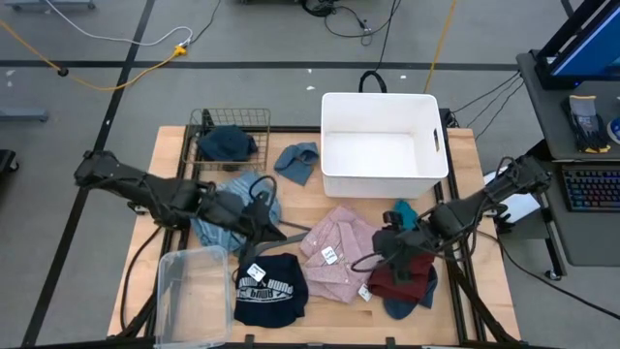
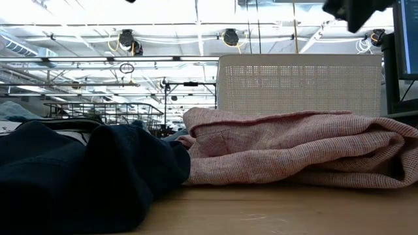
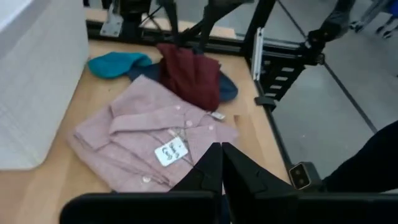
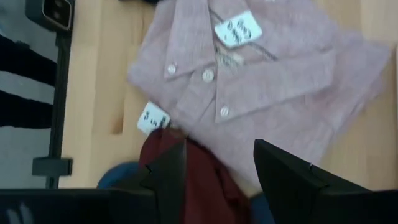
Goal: Pick & Place Cloths
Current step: Put the red underwear into the black basket
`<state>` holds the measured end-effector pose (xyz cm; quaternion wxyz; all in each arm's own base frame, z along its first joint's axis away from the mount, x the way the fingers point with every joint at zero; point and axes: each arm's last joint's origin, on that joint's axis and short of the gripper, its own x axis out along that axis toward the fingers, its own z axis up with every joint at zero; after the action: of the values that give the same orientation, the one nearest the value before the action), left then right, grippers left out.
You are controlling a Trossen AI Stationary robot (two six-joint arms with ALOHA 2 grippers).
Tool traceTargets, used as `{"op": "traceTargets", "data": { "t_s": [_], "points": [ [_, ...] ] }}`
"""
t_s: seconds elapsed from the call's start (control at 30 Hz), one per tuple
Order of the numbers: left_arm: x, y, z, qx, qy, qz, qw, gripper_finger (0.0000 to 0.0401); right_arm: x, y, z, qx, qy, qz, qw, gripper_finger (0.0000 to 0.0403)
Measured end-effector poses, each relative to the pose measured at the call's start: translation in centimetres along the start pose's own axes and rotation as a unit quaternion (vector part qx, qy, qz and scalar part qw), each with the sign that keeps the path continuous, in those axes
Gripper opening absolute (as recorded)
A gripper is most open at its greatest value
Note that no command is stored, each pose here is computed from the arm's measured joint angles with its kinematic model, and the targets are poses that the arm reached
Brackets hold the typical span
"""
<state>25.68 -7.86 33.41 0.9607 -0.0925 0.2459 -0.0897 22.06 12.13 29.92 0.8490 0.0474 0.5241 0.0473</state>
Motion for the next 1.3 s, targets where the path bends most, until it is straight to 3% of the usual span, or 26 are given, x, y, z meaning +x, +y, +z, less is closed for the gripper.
{"op": "traceTargets", "data": {
  "t_s": [0.13,0.27,0.47,0.63,0.93,1.3],
  "points": [
    [0.4,-0.3,-0.9,-0.014,0.003,0.01,1.0,0.0008,-0.2,0.8,-1.0,0.012,0.026,0.002,1.0,0.018],
    [1.2,-0.1,-2.1,-0.004,-0.01,0.008,1.0,0.0018,-0.4,2.1,-1.7,0.029,0.049,0.042,0.997,0.018],
    [2.5,1.1,-4.0,-0.012,-0.045,0.011,0.999,0.0003,-0.7,3.8,-2.4,0.052,0.042,0.07,0.995,0.018],
    [2.9,1.9,-5.0,-0.017,-0.053,0.017,0.998,0.0017,0.1,5.2,-2.7,0.049,0.048,0.078,0.995,0.018],
    [3.0,2.1,-5.4,-0.014,-0.047,0.013,0.999,0.0003,3.4,7.3,-3.6,0.025,0.108,0.06,0.992,0.018],
    [3.0,2.1,-5.4,-0.018,-0.048,0.012,0.999,0.0041,6.4,7.7,-4.4,0.036,0.168,0.007,0.985,0.018]
  ]
}}
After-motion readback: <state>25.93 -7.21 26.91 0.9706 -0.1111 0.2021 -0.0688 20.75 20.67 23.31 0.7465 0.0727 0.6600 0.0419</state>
